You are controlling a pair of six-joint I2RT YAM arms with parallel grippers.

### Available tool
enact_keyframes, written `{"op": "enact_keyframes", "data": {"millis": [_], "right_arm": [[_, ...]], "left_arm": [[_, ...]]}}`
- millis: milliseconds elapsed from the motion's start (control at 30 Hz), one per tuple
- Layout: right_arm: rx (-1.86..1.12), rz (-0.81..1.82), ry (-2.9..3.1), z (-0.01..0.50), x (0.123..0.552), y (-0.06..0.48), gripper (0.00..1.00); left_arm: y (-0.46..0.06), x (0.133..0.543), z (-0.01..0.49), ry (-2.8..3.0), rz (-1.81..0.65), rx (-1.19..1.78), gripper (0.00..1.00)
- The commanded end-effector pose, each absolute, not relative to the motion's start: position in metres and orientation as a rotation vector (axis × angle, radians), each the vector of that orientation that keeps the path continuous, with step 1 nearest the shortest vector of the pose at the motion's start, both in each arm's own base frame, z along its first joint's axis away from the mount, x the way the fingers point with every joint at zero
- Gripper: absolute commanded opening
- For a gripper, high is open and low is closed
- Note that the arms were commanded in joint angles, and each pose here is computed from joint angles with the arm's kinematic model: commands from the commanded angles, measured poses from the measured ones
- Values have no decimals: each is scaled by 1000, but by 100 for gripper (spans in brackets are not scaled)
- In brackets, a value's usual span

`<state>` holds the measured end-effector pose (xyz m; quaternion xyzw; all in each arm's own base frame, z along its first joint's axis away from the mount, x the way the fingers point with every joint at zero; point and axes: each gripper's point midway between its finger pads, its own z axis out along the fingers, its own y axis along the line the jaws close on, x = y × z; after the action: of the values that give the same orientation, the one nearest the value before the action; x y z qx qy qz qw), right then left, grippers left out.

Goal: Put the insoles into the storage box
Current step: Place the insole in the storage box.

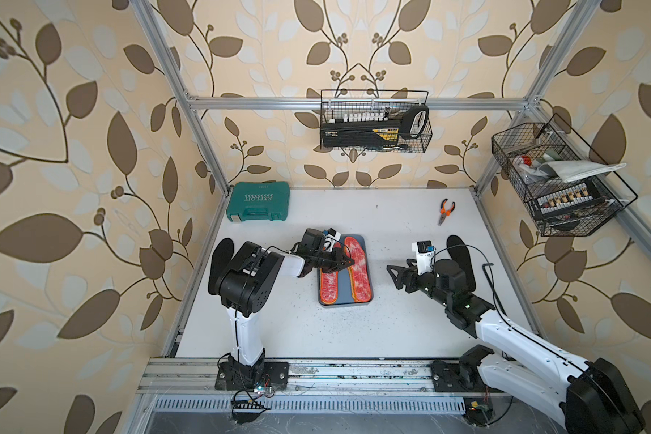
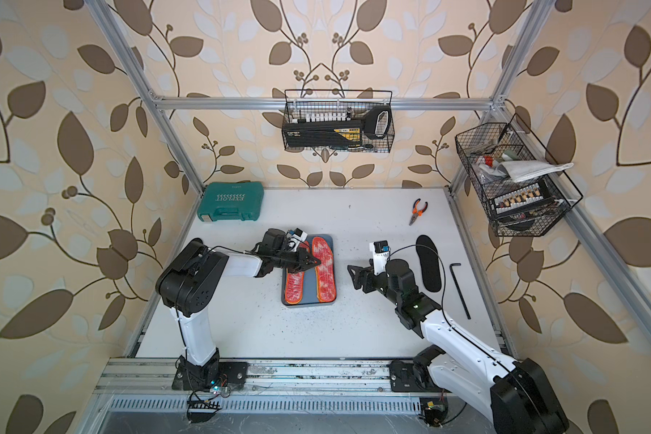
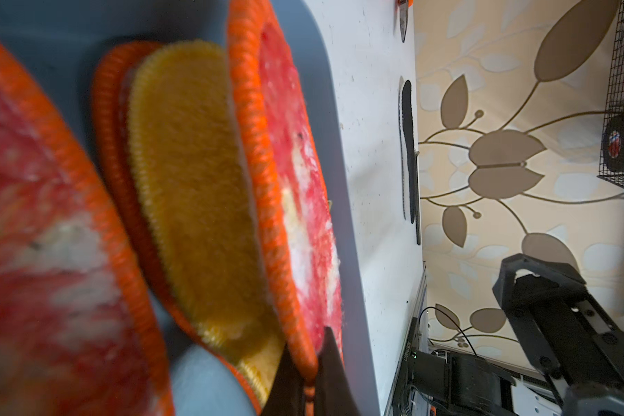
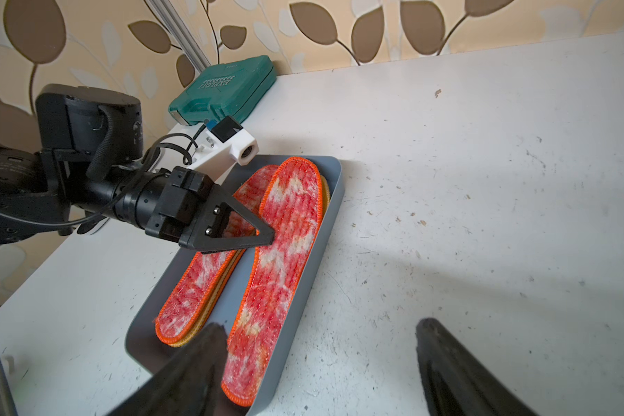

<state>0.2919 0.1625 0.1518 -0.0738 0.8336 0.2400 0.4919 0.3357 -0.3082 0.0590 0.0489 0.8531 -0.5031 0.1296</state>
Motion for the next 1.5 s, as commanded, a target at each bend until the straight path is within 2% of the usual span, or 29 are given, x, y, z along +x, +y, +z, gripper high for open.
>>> {"op": "enact_keyframes", "data": {"millis": [0, 267, 533, 700, 933, 1133, 1367, 1467], "right_arm": [[-176, 585, 2009, 162, 297, 166, 85], [-177, 582, 2009, 163, 296, 165, 84], [-178, 587, 2007, 163, 296, 166, 84], [-180, 590, 2006, 164, 296, 166, 85], [-180, 592, 2006, 164, 296, 166, 85], [-188, 591, 2012, 163, 296, 167, 85], [-229, 602, 2020, 161, 293, 177, 85], [-277, 567, 2053, 156, 294, 187, 84]], "left_arm": [[-315, 342, 69, 2450, -1458, 200, 11], [-319, 345, 67, 2458, -1456, 196, 15], [-315, 344, 72, 2477, -1414, 178, 41], [-311, 342, 93, 2470, -1348, 206, 50], [-292, 340, 119, 2487, -1152, 231, 56], [-245, 339, 130, 2476, -835, 152, 59], [-152, 340, 140, 2445, -525, -79, 68], [-108, 336, 136, 2461, -414, -217, 68]]}}
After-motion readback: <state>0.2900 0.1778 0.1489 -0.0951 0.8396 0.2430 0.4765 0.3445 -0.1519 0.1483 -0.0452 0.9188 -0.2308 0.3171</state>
